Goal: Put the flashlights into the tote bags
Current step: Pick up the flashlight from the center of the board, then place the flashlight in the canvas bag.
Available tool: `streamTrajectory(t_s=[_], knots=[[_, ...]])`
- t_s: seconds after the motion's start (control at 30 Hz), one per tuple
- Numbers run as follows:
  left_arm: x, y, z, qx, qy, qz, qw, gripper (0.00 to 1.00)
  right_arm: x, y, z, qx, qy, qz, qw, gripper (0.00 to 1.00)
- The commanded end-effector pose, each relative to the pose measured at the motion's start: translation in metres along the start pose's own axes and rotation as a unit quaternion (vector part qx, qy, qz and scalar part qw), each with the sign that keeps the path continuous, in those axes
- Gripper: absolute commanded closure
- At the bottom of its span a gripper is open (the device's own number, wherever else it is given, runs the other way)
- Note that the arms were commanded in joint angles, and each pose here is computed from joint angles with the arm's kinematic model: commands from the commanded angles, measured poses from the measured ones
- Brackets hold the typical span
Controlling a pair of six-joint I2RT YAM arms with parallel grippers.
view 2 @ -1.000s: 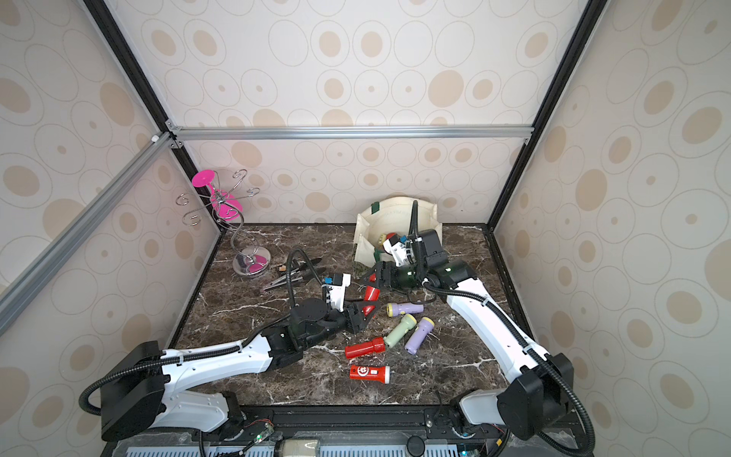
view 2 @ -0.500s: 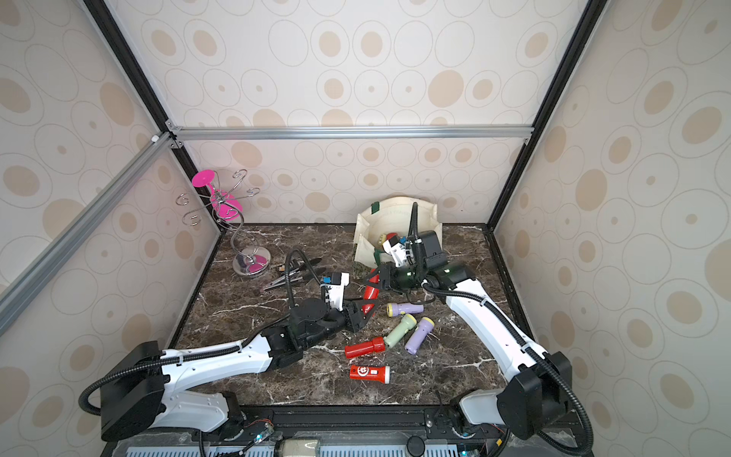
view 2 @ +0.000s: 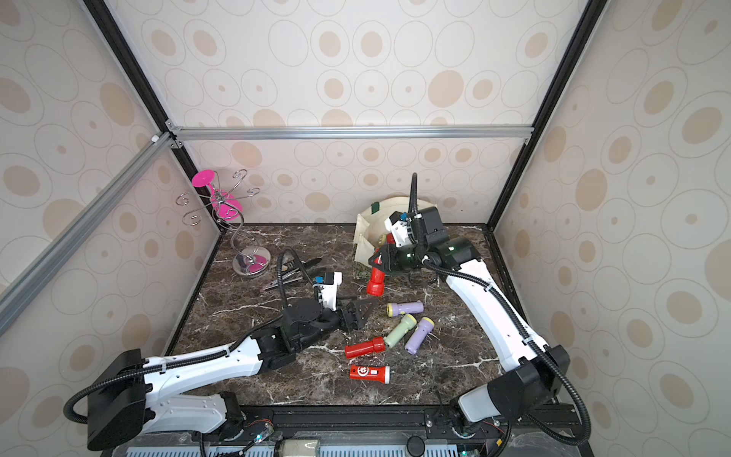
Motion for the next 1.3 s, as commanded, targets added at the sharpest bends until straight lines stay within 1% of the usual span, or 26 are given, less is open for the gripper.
streamTrajectory(t_s=[0.0,0.13,0.2,0.23,0.43,0.57,0.63,0.77,1.0,1.27], knots=[[0.006,-0.001,-0.007,0.004,0.032,0.02,0.999,0.15,-0.004,0.012,-0.004,-0.011,-0.064,-0.021,0.998,1.0],[0.01,-0.002,-0.012,0.013,0.05,0.036,0.998,0.13,-0.001,0.039,-0.003,-0.042,-0.082,-0.029,0.995,1.0],[0.009,0.0,-0.014,0.01,0.048,0.041,0.998,0.12,0.001,0.054,-0.004,-0.056,-0.094,-0.038,0.993,1.0],[0.012,-0.004,-0.015,0.021,0.057,0.045,0.997,0.12,0.0,0.061,-0.004,-0.063,-0.101,-0.041,0.992,1.0],[0.015,-0.007,-0.019,0.02,0.056,0.039,0.997,0.11,-0.008,0.097,-0.002,-0.113,-0.144,-0.051,0.982,1.0],[0.016,-0.008,-0.021,0.021,0.057,0.041,0.997,0.11,-0.019,0.115,0.01,-0.126,-0.157,-0.037,0.979,1.0],[0.018,-0.009,-0.022,0.024,0.064,0.049,0.996,0.1,-0.025,0.123,0.018,-0.127,-0.149,-0.025,0.98,1.0],[0.022,-0.012,-0.025,0.03,0.079,0.069,0.994,0.11,-0.032,0.135,0.03,-0.132,-0.158,-0.027,0.978,1.0],[0.03,-0.02,-0.027,0.046,0.095,0.079,0.991,0.11,-0.059,0.146,0.067,-0.096,-0.175,-0.021,0.98,1.0],[0.033,-0.022,-0.027,0.047,0.101,0.081,0.991,0.11,-0.082,0.144,0.106,-0.068,-0.186,-0.005,0.98,1.0]])
Point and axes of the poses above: each gripper's point midway between its finger pads, its own z axis out along the fingers, its own x axis along the line the jaws close on, y = z × x, the point moved 9 cm from there along -z, back along the fingers, and after that the axes turned 4 degrees about z, right-handed, at the moved point
